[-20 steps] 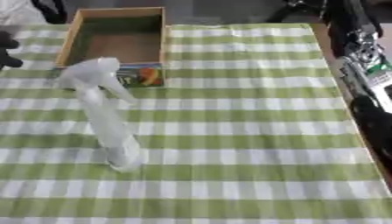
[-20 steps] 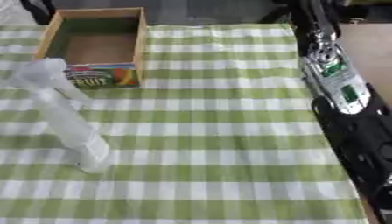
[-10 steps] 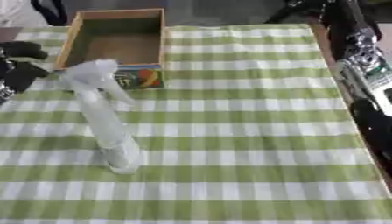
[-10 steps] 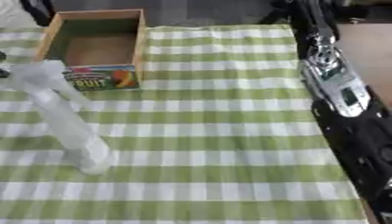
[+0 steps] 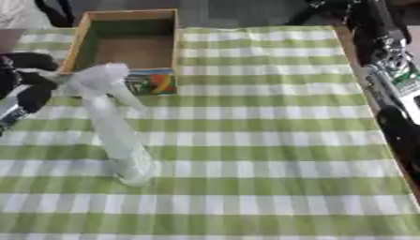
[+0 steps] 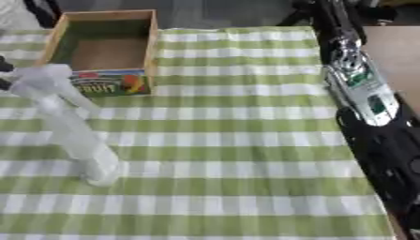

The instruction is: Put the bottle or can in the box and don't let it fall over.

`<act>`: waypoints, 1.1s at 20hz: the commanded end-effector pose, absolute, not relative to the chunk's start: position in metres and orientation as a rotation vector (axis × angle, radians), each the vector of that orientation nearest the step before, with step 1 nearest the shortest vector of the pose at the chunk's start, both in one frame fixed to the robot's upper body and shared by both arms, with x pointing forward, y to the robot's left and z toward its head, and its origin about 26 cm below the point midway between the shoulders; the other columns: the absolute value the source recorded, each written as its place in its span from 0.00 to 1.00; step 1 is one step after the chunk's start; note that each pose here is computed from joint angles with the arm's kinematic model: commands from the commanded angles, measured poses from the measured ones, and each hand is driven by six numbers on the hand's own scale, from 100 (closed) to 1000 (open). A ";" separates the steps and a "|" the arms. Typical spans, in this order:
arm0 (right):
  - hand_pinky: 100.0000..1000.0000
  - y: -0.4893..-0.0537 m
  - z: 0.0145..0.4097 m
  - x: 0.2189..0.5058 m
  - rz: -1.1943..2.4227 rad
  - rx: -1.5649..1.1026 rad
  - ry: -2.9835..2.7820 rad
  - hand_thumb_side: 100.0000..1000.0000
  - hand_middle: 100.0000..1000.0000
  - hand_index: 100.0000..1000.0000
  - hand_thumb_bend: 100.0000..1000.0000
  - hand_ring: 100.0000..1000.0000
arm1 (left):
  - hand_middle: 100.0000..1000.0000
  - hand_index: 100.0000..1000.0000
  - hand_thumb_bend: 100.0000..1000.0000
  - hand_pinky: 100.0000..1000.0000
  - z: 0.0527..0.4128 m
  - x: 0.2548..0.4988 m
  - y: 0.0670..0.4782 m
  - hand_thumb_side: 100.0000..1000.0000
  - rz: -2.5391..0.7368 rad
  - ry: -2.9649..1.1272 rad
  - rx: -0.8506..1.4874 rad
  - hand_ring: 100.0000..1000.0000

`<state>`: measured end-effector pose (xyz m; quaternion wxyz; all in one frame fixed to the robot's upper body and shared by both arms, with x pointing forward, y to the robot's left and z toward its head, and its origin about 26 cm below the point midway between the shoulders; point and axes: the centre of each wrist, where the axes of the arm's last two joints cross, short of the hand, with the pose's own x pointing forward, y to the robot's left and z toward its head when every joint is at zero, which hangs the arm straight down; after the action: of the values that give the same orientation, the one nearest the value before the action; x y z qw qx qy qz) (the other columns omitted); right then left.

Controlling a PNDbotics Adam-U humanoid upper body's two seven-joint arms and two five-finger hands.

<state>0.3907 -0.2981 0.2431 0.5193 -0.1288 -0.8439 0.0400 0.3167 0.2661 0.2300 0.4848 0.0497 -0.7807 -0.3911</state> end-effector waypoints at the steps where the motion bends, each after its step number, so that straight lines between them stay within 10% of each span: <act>1: 0.88 -0.300 0.253 0.389 0.108 -0.318 -2.051 0.76 0.85 0.84 0.00 0.79 | 0.78 0.86 0.40 1.00 0.238 0.313 0.268 0.60 -0.982 -1.898 0.170 0.72; 22: 0.88 -0.299 0.249 0.389 0.105 -0.308 -2.039 0.77 0.85 0.84 0.00 0.79 | 0.79 0.88 0.45 1.00 0.227 0.312 0.257 0.57 -1.036 -1.858 0.129 0.73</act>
<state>0.3907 -0.2969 0.2390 0.5232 -0.1267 -0.8417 0.0420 0.3131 0.2560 0.2200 0.4944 0.0440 -0.7608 -0.4181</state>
